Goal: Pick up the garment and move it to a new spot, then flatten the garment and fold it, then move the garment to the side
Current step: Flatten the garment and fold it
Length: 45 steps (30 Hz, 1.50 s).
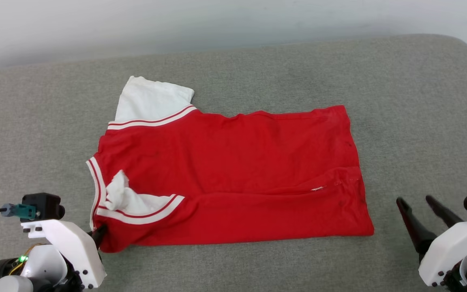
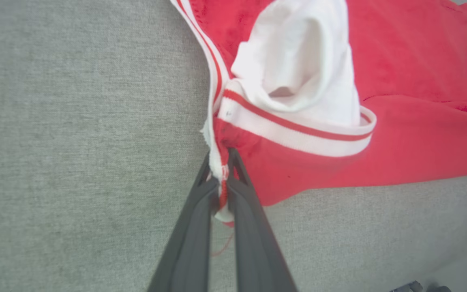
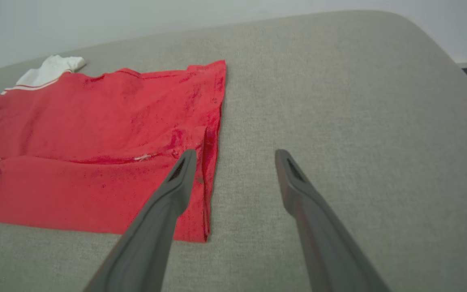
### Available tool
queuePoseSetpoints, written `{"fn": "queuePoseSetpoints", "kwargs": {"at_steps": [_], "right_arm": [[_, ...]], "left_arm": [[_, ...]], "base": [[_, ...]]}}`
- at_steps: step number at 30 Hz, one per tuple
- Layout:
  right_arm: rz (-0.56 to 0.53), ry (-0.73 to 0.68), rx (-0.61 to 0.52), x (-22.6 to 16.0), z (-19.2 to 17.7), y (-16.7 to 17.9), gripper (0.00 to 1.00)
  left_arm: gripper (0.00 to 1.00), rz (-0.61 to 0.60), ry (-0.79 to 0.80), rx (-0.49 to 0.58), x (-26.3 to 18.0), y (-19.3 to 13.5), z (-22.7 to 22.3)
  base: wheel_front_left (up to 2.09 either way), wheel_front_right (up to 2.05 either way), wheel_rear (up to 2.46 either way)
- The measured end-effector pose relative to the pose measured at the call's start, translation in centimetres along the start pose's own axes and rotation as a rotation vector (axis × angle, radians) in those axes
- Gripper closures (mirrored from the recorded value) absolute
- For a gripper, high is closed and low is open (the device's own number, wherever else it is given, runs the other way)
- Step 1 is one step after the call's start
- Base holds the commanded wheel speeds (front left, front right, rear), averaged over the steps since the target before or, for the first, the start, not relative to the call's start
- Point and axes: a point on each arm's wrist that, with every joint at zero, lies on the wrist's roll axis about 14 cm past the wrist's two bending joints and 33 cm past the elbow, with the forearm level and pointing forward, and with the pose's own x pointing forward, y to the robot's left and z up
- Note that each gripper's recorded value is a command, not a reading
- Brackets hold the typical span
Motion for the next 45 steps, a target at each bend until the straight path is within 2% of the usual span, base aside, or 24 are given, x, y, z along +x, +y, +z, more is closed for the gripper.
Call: {"fn": "queuePoseSetpoints", "kwargs": {"at_steps": [6,18,19,20,21,25,31,38,45], "right_arm": [[0.051,0.327,-0.008,0.5,-4.6,0.5,0.0],[0.166,0.605,-0.017,4.3,-9.1,3.7,0.0],[0.172,0.625,-0.014,4.3,-9.5,3.9,0.54],[0.174,0.64,-0.014,4.4,-9.7,3.9,0.95],[0.178,0.646,-0.008,4.5,-9.8,4.0,1.0],[0.192,0.649,-0.001,4.5,-9.8,4.4,1.0],[0.205,0.578,-0.012,4.1,-8.2,4.7,1.0],[0.21,0.5,-0.019,2.2,-6.5,4.6,1.0],[0.182,0.505,-0.008,-0.1,-7.1,3.6,1.0]], "left_arm": [[1.0,-0.003,-0.09,0.023,-1.2,-0.7,1.5],[1.0,0.015,-0.142,0.012,-0.3,-0.7,2.5],[1.0,0.017,-0.145,0.008,-0.3,-0.6,2.5],[1.0,0.018,-0.147,0.003,-0.3,-0.6,2.5],[1.0,0.019,-0.149,-0.001,-0.3,-0.6,2.4],[1.0,0.023,-0.17,-0.02,-0.4,-0.7,2.5],[1.0,0.028,-0.192,-0.051,-1.5,-1.0,1.8],[1.0,0.055,-0.233,-0.083,-3.9,-0.9,0.7],[1.0,0.077,-0.208,-0.123,-5.5,-0.5,-1.8]], "base": [[0.0,0.0,0.0],[0.0,0.0,0.0],[0.0,0.0,0.0],[0.0,0.0,0.0],[0.0,0.0,0.0],[0.0,0.0,0.0],[0.0,0.0,0.0],[0.0,0.0,0.0],[0.0,0.0,0.0]]}}
